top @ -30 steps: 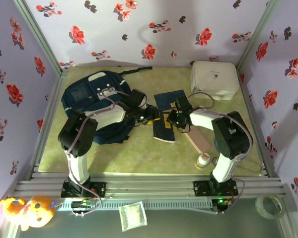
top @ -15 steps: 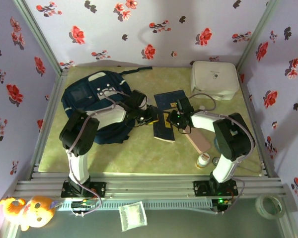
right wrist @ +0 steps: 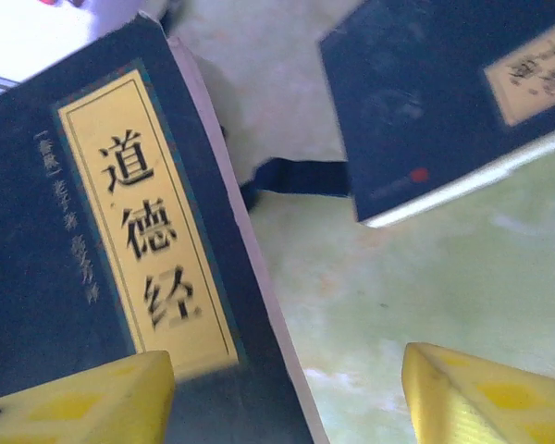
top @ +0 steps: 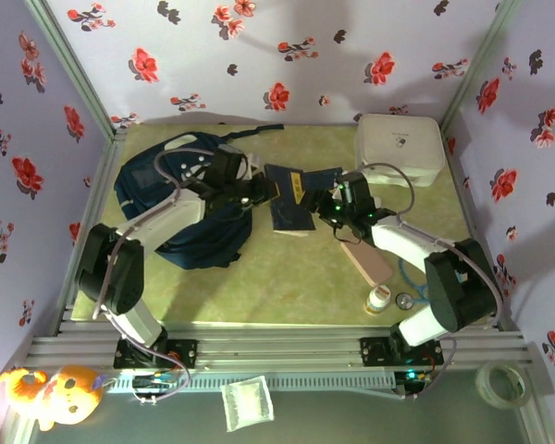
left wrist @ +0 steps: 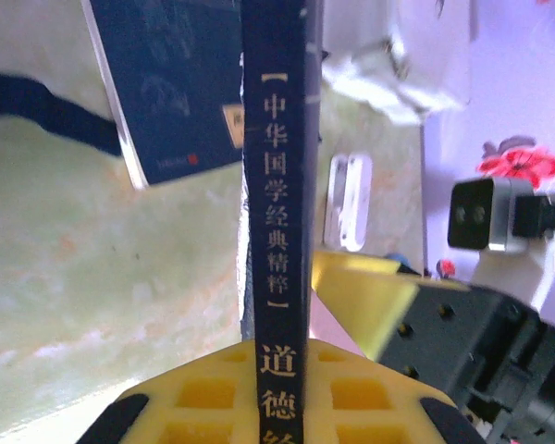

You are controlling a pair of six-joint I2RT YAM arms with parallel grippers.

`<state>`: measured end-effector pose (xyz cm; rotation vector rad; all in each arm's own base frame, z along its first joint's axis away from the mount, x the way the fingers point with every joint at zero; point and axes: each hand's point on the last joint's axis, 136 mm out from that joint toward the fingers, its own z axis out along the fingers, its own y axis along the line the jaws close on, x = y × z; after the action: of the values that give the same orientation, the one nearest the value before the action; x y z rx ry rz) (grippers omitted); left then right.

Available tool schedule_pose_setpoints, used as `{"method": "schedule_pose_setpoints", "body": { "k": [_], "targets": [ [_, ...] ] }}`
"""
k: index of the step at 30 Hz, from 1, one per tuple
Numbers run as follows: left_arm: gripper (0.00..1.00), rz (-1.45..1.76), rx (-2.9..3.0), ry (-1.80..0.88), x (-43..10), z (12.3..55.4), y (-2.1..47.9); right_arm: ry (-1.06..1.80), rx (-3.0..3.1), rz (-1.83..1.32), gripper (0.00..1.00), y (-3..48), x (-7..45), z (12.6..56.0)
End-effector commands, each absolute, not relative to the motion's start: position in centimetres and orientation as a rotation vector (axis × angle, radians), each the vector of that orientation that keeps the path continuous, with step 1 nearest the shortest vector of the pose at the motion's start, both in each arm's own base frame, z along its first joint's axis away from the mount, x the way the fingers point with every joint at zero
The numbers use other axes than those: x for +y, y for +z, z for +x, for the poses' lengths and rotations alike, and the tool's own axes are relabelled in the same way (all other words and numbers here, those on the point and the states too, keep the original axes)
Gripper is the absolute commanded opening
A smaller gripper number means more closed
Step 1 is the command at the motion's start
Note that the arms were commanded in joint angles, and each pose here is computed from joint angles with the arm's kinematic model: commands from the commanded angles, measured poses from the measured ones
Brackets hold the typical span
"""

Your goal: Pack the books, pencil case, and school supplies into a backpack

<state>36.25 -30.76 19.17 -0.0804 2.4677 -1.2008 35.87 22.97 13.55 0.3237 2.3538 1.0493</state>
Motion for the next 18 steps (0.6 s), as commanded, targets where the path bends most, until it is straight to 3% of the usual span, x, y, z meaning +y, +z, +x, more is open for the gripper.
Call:
{"method": "schedule_pose_setpoints", "body": {
  "k": [1, 12, 18],
  "targets": [
    [0.0, -0.14, 2.348, -1.212, -28.8, 38.0, 22.2, 1.166, 2.266, 0.296, 0.73, 16.5, 24.1, 36.3],
    [0.0, -0.41, 2.035, -1.383, -23.8, 41.8, 28.0, 1.549, 2.066, 0.512, 0.93, 21.4, 27.0, 37.7],
    [0.0, -0.53, 1.908, -1.521, -22.0, 42.9, 29.3, 1.609, 2.048, 0.598, 0.99, 22.5, 30.3, 38.0]
  ]
}}
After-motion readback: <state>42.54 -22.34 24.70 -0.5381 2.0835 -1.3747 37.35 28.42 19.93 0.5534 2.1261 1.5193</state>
